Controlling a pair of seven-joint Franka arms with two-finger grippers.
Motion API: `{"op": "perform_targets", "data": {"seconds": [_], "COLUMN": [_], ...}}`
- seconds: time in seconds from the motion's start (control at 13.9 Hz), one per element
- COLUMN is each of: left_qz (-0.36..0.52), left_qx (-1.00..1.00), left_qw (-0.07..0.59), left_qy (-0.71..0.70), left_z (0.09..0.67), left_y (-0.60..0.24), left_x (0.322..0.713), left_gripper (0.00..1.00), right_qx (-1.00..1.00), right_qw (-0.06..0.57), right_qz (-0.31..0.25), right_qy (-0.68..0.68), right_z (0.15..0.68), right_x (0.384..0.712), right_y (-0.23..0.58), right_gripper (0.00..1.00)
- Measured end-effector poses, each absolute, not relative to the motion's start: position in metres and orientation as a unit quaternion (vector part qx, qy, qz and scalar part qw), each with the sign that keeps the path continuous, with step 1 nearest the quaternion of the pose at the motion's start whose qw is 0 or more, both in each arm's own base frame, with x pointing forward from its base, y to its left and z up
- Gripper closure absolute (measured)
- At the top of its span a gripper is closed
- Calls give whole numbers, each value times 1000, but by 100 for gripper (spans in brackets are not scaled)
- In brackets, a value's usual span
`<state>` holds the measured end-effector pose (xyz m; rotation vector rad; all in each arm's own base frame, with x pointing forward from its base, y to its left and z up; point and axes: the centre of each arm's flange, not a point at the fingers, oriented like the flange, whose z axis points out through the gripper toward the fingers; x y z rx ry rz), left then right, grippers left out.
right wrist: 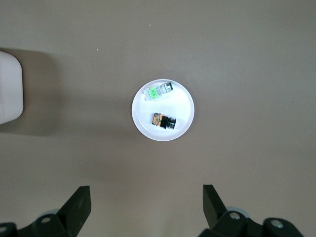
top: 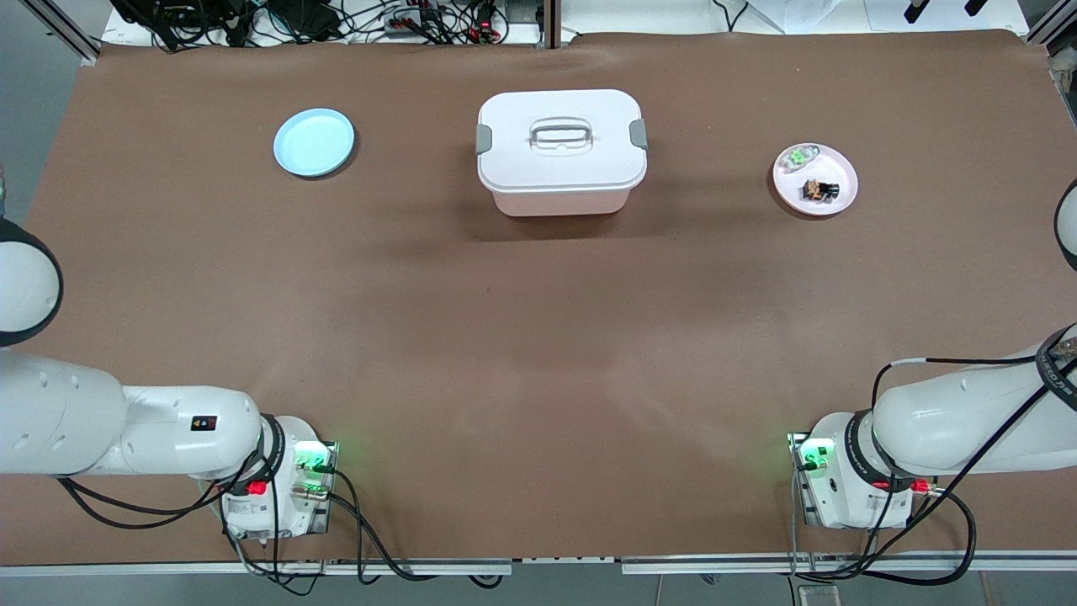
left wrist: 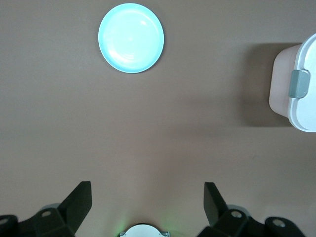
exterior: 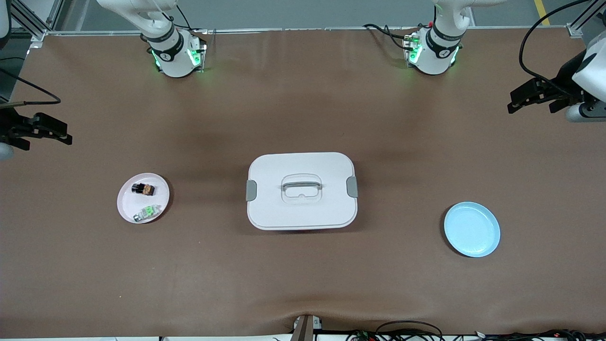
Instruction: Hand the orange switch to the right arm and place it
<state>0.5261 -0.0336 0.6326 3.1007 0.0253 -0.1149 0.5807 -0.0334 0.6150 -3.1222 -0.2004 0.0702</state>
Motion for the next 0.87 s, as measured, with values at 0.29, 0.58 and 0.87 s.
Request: {"op": "perform_targets", "data": {"seconds": [0.29, 0.58, 0.87], "left_qz": [-37, -37, -37], "left_qx": [999, 999, 999], "left_qw": [19, 19, 19], "left_qy": [8, 9, 9], "left_z": [632, 632, 632], "left_y": [-33, -33, -33], "left_x": [526, 526, 526], "left_gripper": [0, 0, 0], "right_qx": [-998, -997, -998], "right_qw": [4, 5, 6], "right_qz": [2, 15, 17], "right_qy": [-67, -69, -66], "right_z": [644, 645, 649], "right_x": [565, 560, 555], "right_y": [-30, -28, -31], "right_gripper": [0, 0, 0]}}
